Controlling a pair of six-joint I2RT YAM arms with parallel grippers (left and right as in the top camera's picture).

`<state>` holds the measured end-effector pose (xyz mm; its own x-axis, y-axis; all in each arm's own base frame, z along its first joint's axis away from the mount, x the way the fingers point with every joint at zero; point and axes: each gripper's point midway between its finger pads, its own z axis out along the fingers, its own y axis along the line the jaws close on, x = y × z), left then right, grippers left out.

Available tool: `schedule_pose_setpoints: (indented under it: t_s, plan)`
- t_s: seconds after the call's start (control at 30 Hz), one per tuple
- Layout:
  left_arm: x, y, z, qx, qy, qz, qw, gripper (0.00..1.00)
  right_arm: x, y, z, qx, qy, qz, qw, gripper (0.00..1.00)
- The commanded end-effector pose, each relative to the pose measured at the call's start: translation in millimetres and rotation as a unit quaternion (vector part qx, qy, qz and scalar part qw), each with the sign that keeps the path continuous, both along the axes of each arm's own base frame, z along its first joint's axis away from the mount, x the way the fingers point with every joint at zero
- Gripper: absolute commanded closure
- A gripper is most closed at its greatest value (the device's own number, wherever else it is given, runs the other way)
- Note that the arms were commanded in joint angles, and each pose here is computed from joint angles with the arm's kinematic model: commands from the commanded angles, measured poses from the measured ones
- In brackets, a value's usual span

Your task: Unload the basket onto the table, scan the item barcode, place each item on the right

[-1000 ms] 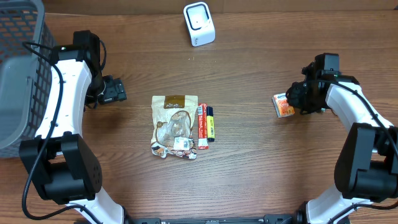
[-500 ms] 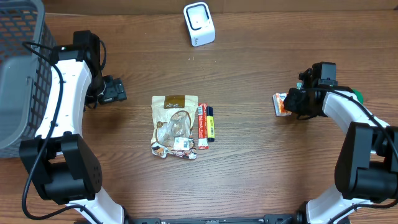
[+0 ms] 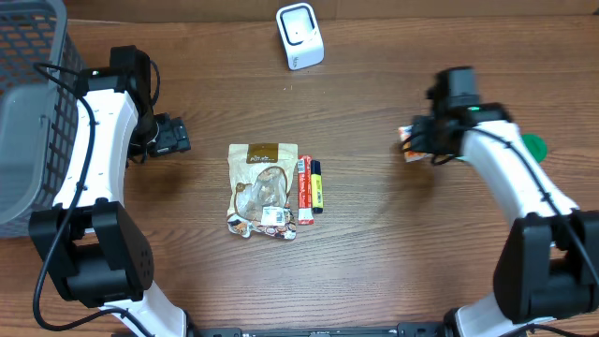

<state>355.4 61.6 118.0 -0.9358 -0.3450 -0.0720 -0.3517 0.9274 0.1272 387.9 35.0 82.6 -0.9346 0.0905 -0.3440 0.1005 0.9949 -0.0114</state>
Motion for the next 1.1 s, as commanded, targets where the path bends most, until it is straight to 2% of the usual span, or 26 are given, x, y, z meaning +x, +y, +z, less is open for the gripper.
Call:
schedule_pose_setpoints:
  t_s: [0.0, 0.2, 0.4, 0.83, 1.07]
  plan:
    - [3.7, -3.0, 0.8, -0.002, -0.002, -0.013, 1.000, 0.00, -3.1, -4.9, 17.0, -0.147, -0.040, -0.039, 0.988, 0.96]
    - [3.7, -3.0, 0.8, -0.002, -0.002, -0.013, 1.000, 0.00, -26.9, 24.3, 35.5, -0.315, -0.133, -0.043, 0.939, 0.96]
    - [3.7, -3.0, 0.8, -0.002, -0.002, -0.013, 1.000, 0.00, -52.7, 46.6, 26.3, -0.379, -0.182, -0.017, 0.907, 0.96]
    - [4.0, -2.9, 0.8, -0.001, -0.002, -0.013, 1.000, 0.00, -57.5, 44.8, -26.9, -0.421, -0.141, 0.005, 0.896, 0.96]
    - [4.0, -2.9, 0.8, -0.001, -0.002, -0.013, 1.000, 0.00, -60.9, 47.7, -37.4, -0.406, -0.123, 0.011, 0.905, 0.96]
